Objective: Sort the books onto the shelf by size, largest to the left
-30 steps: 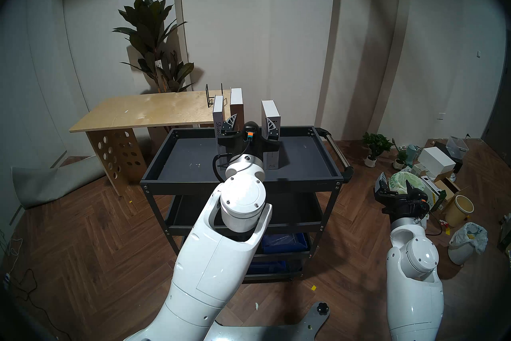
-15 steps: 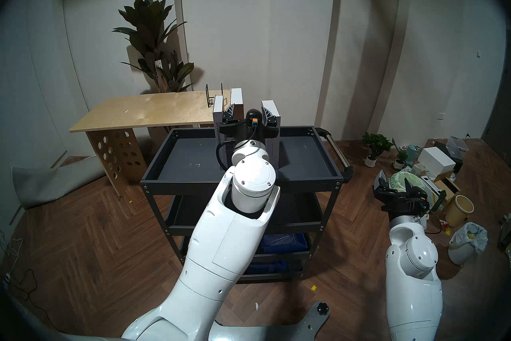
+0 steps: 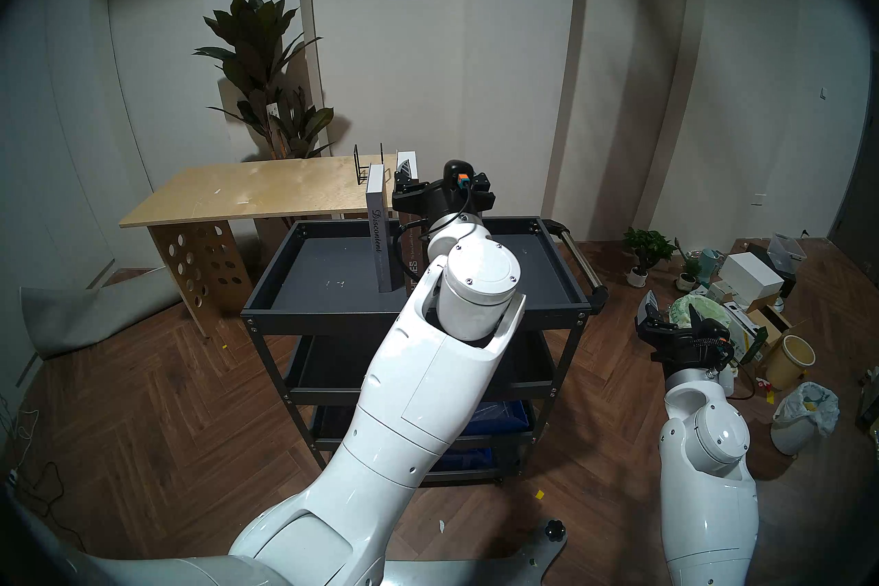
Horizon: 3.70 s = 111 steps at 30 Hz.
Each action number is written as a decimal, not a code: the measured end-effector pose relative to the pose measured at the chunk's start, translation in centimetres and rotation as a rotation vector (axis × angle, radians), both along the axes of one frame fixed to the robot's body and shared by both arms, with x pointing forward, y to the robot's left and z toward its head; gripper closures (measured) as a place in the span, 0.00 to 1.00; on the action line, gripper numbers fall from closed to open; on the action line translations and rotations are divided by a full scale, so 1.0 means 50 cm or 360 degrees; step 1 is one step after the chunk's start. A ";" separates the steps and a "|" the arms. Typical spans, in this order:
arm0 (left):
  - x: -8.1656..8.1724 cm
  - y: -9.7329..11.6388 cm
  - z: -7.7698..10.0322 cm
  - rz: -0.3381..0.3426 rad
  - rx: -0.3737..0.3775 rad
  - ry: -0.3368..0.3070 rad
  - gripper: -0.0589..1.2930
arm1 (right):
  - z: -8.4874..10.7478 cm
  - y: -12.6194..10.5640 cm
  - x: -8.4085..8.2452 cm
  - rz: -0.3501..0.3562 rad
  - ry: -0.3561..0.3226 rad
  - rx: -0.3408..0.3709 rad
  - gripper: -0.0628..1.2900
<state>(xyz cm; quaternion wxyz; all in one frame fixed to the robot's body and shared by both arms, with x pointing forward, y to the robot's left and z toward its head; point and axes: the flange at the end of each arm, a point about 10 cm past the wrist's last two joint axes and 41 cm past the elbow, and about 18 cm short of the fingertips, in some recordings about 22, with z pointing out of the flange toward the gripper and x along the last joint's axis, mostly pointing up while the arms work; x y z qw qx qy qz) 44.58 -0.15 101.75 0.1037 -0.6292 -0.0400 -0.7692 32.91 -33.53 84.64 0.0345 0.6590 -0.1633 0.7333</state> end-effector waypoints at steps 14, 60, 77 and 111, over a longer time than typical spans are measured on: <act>-0.086 -0.042 0.000 -0.0097 -0.0085 0.0203 0.04 | -0.002 0.002 0.008 0.0035 -0.0014 0.0002 0.05; 0.033 0.122 -0.074 -0.0170 -0.0082 0.0331 0.04 | 0.000 0.066 0.034 0.0080 -0.0008 -0.0056 0.05; 0.076 0.126 -0.083 -0.0214 -0.0046 0.0317 0.04 | 0.000 0.085 0.048 0.0047 -0.0004 -0.0067 0.05; 0.137 0.117 -0.100 -0.0234 -0.0054 0.0318 0.29 | -0.003 0.078 0.070 -0.0012 0.0010 -0.0092 0.05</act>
